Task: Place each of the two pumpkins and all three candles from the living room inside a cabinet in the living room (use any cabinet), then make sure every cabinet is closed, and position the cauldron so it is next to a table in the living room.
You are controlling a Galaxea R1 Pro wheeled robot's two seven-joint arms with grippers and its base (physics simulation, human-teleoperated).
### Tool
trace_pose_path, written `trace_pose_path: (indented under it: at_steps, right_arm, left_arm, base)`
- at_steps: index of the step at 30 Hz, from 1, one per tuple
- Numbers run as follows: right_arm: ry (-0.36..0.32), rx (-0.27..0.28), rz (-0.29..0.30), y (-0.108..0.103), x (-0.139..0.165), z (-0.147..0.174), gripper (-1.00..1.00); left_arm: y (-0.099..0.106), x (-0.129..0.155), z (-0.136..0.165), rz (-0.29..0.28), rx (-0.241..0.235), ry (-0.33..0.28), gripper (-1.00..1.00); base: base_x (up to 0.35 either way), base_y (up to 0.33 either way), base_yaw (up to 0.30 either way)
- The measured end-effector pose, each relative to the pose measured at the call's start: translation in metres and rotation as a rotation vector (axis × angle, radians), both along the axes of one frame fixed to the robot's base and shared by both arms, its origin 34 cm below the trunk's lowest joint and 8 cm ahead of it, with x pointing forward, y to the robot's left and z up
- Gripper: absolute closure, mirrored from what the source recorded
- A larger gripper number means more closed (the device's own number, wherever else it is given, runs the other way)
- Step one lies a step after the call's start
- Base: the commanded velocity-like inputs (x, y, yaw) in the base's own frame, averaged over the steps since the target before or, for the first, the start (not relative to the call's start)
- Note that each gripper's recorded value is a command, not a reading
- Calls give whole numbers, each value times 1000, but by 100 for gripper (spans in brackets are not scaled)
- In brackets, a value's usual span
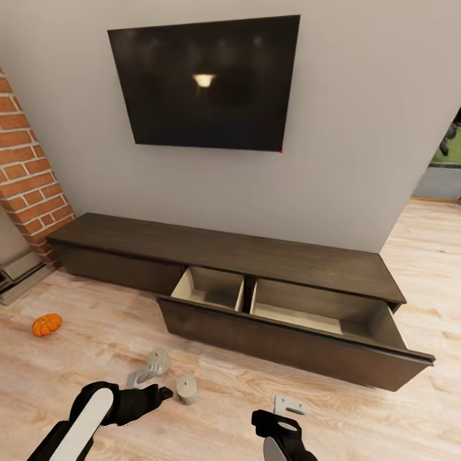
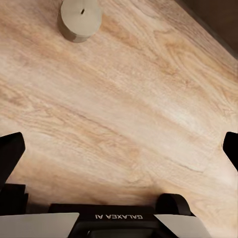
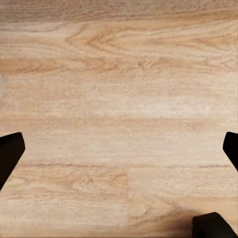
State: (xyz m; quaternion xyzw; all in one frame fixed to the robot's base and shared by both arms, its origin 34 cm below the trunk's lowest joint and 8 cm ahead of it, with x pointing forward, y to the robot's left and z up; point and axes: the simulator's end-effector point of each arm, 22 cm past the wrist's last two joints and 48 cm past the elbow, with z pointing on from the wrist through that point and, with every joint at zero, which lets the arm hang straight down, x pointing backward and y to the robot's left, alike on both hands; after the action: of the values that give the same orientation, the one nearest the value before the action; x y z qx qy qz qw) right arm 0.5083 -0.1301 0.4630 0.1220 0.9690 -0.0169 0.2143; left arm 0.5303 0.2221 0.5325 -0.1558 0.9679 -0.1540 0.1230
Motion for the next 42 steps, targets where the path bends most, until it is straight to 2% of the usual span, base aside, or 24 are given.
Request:
trace_pose_path:
  at_steps: [8,13,20,32,42]
  right_arm:
    - [-3,5,-14,-2,1,0,-100]
    - [0,9,-16,-3,1,-1,-100]
    - [-1,12,-15,-2,1,-1,-100]
    - [-5,4,-19,-6,2,-1,-100]
    - [-12,2,-21,-7,3,1,-100]
  left_arm:
    - [0,0,0,-1,-1,0,-100]
    - [0,0,0,0,-1,0,-100]
    - [-2,2,4,-5,-2,-11,-100]
    - [-1,3,4,-5,-1,-13,-100]
    - [0,4,6,-4,0,-16,-100]
  base:
    - [196,278,28]
    - [218,213,-152]
    - [38,87,-157]
    - [8,269,-6]
    - [167,164,-96]
